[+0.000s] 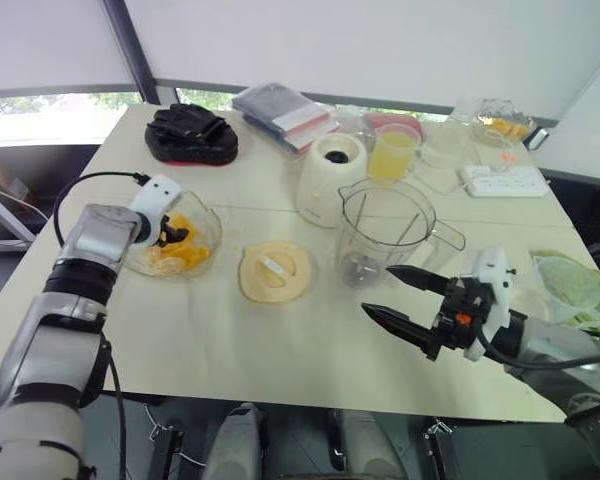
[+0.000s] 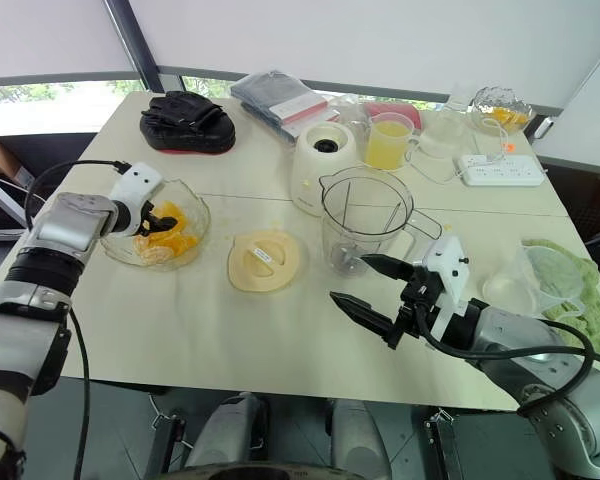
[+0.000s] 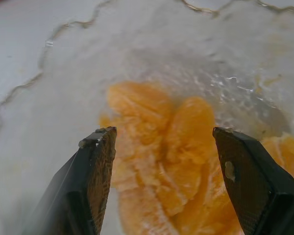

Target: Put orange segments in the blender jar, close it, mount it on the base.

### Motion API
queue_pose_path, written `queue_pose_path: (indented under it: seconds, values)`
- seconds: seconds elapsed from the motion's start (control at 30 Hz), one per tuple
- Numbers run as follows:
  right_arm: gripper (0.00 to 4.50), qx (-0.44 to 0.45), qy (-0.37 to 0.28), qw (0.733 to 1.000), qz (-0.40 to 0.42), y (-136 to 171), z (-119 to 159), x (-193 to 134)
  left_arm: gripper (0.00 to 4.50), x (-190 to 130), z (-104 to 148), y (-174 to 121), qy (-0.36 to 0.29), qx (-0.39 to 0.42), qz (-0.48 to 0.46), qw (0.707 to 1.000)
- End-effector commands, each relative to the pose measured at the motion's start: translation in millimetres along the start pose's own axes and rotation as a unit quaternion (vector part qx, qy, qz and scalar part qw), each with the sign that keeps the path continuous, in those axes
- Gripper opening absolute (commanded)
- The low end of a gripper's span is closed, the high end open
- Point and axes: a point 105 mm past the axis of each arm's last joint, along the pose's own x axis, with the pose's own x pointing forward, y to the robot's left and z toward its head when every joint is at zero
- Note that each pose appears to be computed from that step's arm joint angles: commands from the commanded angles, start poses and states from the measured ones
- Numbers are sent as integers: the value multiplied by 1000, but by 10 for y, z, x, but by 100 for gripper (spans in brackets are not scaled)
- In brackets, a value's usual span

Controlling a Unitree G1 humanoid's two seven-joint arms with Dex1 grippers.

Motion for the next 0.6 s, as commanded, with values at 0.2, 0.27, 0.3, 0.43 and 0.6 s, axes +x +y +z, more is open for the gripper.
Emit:
queue_pose_path:
  seconds: [0.2, 0.27, 0.3, 0.43, 0.6]
  values:
    - [436, -22, -3, 1000, 4, -48, 67, -4, 325, 41, 82, -35, 2, 18, -10, 1000]
    - [436, -23, -4, 1000, 4, -56, 71, -2, 325, 75, 98, -52, 3, 16, -11, 1000]
    - [436, -23, -4, 1000, 3, -60, 72, 1, 325, 96, 105, -56, 3, 13, -11, 1000]
    - [436, -26, -4, 1000, 1, -70, 76, -2, 325, 174, 114, -81, 7, 3, -7, 1000]
    - [436, -32, -2, 999, -5, -89, 90, -19, 325, 246, 129, -102, 9, -8, -1, 1000]
